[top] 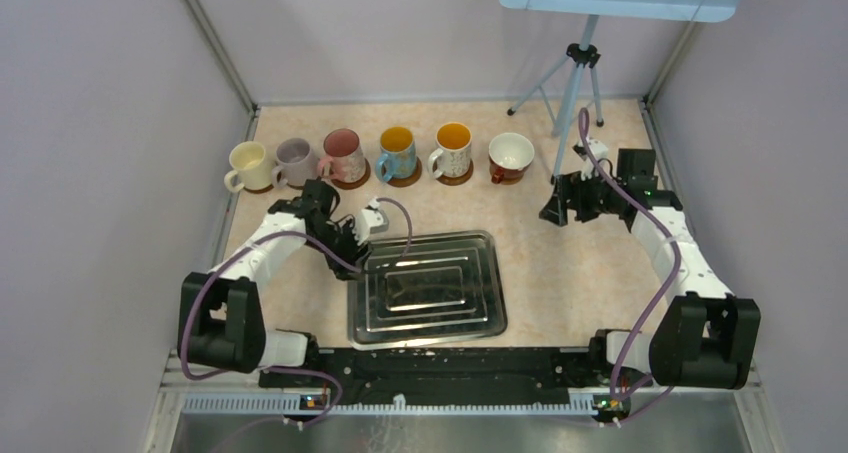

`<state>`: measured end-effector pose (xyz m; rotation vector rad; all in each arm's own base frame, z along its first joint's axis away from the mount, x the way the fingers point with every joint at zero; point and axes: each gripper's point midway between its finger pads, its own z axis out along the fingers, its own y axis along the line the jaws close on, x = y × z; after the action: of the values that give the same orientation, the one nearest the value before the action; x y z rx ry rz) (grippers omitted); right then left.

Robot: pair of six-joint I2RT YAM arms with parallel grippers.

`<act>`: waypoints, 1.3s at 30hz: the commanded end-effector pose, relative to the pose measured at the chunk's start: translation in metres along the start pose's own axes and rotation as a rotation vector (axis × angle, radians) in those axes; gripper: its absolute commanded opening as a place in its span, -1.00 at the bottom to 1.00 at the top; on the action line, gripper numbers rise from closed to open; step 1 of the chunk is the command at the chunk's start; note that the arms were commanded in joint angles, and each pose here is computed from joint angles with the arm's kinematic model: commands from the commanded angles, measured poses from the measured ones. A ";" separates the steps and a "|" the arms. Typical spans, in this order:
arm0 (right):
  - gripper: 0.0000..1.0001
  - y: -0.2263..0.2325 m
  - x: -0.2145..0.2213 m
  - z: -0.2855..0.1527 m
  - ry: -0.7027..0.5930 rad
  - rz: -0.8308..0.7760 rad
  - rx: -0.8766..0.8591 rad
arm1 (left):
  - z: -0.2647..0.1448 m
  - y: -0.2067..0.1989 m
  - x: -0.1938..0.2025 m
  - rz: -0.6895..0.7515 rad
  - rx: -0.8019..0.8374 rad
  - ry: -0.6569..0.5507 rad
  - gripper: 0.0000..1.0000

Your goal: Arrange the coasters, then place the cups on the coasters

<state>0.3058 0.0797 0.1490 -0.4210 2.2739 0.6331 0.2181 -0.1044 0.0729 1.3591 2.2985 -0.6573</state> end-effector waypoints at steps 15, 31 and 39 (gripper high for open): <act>0.70 0.001 -0.001 -0.002 -0.027 -0.049 0.011 | 0.043 0.073 0.004 -0.101 -0.201 0.112 0.17; 0.70 -0.002 0.005 0.001 -0.022 -0.055 0.016 | 0.010 0.125 0.005 -0.158 -0.312 0.114 0.32; 0.70 0.005 -0.013 -0.010 -0.062 -0.078 0.014 | -0.044 0.110 -0.061 -0.125 -0.320 -0.056 0.97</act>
<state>0.2986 0.0755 0.1340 -0.4274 2.2958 0.6002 0.3288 -0.0616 0.0590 1.0854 2.4654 -0.2915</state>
